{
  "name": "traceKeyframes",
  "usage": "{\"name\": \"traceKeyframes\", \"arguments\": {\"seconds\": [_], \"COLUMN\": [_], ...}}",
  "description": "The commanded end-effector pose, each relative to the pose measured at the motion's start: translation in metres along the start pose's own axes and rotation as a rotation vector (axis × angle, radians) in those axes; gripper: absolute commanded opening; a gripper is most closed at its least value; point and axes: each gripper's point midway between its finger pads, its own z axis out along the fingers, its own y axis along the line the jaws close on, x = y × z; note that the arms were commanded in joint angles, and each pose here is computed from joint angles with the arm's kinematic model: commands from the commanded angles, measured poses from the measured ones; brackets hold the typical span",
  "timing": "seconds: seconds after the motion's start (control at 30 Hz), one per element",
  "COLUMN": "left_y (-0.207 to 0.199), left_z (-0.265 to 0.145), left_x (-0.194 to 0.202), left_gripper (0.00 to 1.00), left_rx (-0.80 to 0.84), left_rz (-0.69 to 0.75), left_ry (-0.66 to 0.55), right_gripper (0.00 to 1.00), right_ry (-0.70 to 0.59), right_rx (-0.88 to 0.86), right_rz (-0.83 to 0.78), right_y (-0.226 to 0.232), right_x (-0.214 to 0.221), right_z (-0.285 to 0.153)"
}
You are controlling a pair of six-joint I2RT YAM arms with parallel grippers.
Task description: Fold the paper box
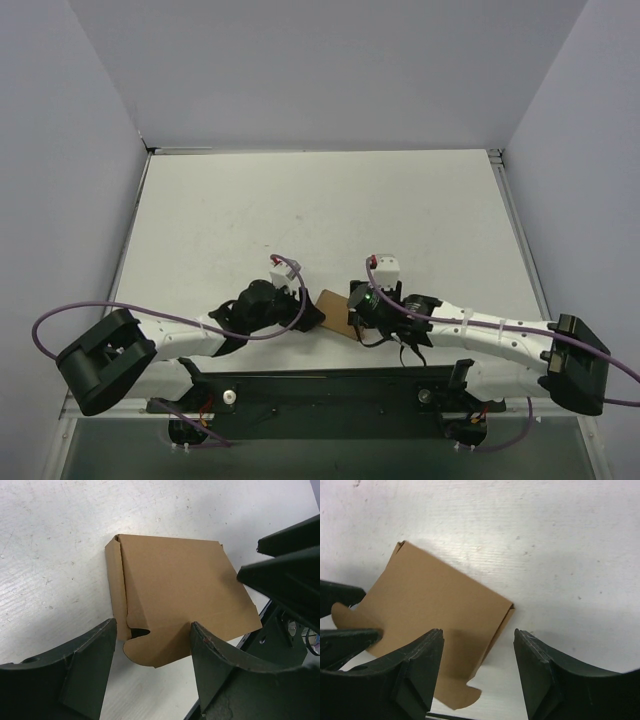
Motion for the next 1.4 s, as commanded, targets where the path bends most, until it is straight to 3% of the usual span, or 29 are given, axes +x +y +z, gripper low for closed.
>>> {"name": "traceKeyframes", "arguments": {"seconds": [0.0,0.47,0.8,1.13,1.37], "left_y": [-0.01,-0.018,-0.023,-0.037,-0.041], "left_z": [0.004,0.007,0.009,0.013,0.018], "left_x": [-0.02,-0.025,-0.016,-0.014,-0.001], "left_gripper": [0.7,0.67,0.51,0.43,0.41], "left_rx": [0.006,0.018,0.023,0.049,0.03], "left_rz": [0.03,0.045,0.03,0.009,-0.016], "left_ry": [-0.04,-0.021,0.01,0.015,0.086], "right_gripper": [0.59,0.53,0.47,0.44,0.44], "right_ry": [0.06,0.093,0.139,0.153,0.154], "right_rx": [-0.046,-0.09,-0.034,-0.002,0.011], "right_rz": [0.098,0.404,0.403,0.385,0.389], "right_y": [-0.009,-0.018,-0.025,-0.027,-0.03], "right_x": [0.009,0.025,0.043,0.047,0.049], "right_z": [-0.003,0.02,0.032,0.037,0.038]}}
